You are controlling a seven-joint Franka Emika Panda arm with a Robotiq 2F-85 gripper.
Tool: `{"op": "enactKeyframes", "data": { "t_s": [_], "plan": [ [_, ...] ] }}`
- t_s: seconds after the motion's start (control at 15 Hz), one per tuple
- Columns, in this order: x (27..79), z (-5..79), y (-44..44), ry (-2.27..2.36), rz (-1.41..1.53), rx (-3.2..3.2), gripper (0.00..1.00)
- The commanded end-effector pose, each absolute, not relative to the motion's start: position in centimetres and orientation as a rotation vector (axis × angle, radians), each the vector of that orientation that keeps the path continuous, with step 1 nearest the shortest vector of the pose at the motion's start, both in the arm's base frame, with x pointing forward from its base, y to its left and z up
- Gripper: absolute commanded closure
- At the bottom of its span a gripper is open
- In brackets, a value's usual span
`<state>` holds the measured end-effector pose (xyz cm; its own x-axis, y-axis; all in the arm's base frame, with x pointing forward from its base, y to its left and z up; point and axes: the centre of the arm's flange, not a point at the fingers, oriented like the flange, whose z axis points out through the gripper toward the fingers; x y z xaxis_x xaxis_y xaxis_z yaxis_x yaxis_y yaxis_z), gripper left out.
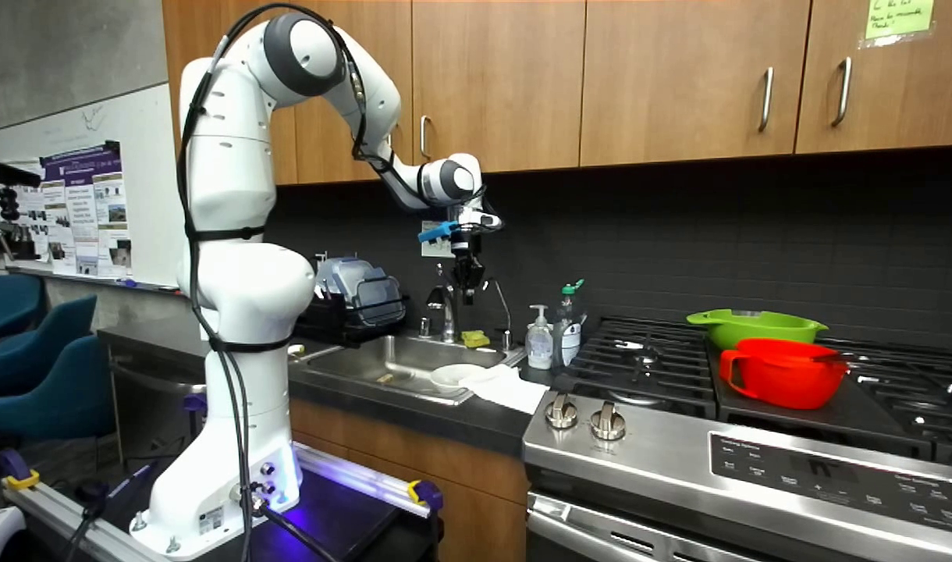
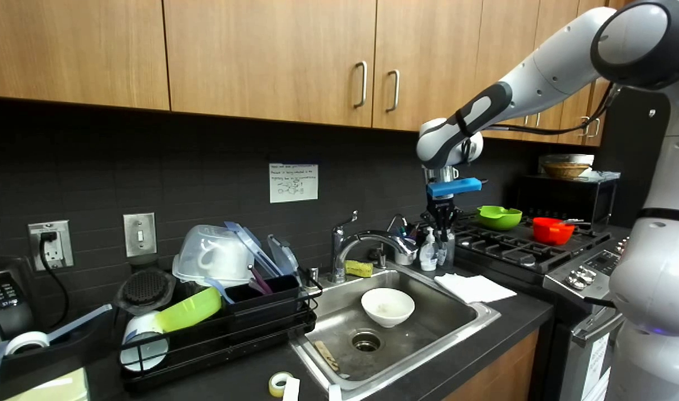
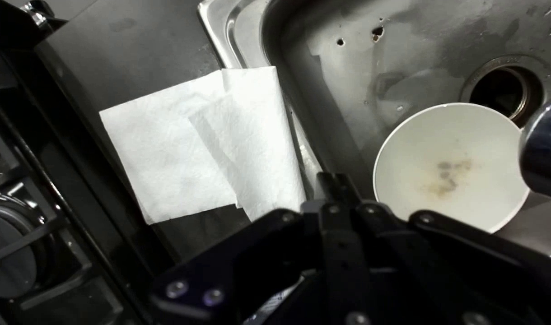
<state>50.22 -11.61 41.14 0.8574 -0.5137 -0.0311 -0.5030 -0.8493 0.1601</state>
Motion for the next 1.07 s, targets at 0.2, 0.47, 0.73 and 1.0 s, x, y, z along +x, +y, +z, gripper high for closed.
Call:
{"op": "enactKeyframes", "data": {
  "t_s": [0.2, 0.47, 0.73, 1.0],
  "plan": [
    [49.8, 42.8, -10.6, -0.785, -0.086, 2.868, 1.0],
    [48.4, 41.9, -12.6, -0.856, -0.102, 2.874, 1.0],
    [48.8, 41.0, -13.7, -0.874, -0.134, 2.861, 0.73],
    [48.7, 40.7, -13.9, -0.876, -0.144, 2.859, 0.74]
  ]
}}
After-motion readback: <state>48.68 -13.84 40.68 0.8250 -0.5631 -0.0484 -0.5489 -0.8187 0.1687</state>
